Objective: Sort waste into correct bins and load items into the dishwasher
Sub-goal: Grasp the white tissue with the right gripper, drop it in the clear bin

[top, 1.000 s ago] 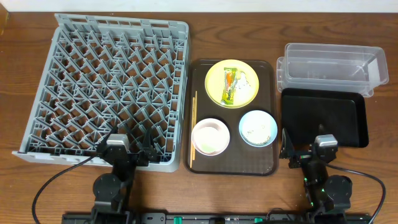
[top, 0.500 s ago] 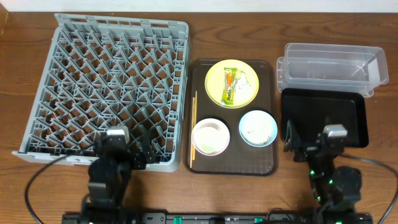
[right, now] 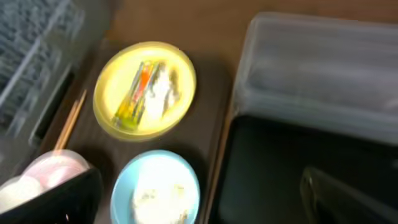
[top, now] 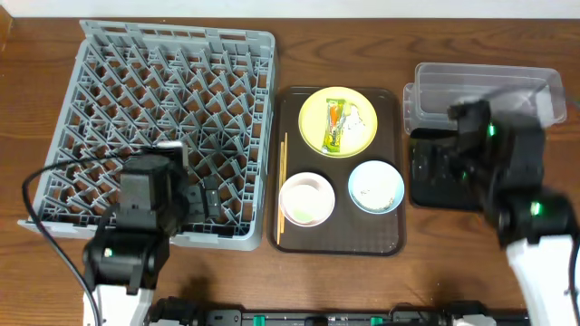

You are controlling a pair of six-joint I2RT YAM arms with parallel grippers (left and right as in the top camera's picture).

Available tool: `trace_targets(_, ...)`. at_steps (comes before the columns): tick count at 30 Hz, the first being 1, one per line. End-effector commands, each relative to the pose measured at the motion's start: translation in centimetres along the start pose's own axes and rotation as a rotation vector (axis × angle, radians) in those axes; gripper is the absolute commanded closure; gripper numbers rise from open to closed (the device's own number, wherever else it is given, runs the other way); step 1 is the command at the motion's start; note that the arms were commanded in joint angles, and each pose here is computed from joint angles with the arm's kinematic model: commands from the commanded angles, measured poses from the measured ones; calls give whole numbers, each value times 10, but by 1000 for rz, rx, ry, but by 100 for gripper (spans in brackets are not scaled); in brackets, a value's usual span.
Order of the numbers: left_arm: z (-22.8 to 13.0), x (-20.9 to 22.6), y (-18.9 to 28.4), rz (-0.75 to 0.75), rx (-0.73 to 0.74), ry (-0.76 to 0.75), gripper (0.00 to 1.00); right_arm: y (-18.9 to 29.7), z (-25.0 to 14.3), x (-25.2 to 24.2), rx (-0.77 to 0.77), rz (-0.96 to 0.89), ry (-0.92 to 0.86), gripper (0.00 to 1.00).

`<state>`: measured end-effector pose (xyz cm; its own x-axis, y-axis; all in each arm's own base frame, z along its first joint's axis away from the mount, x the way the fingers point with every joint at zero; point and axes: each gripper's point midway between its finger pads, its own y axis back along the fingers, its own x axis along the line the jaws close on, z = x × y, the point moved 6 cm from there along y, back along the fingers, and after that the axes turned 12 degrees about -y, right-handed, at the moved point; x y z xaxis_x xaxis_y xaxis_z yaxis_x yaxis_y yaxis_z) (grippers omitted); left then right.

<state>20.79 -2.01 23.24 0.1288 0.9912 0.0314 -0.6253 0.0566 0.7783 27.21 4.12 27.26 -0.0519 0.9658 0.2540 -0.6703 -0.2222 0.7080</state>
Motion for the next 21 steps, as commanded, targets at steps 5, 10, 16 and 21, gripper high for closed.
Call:
trace_targets(5,6,2,3,10,11,-9,2,-17,41,26,79,183,36,1)
trace_targets(10,6,2,3,10,12,-9,2,-42,60,38,10,244,82,7)
trace_targets(16,5,2,3,10,14,-10,2,-117,43,57,87,116,167,21)
trace_targets(21,5,2,3,10,14,-9,2,-160,18,57,186,44,194,23)
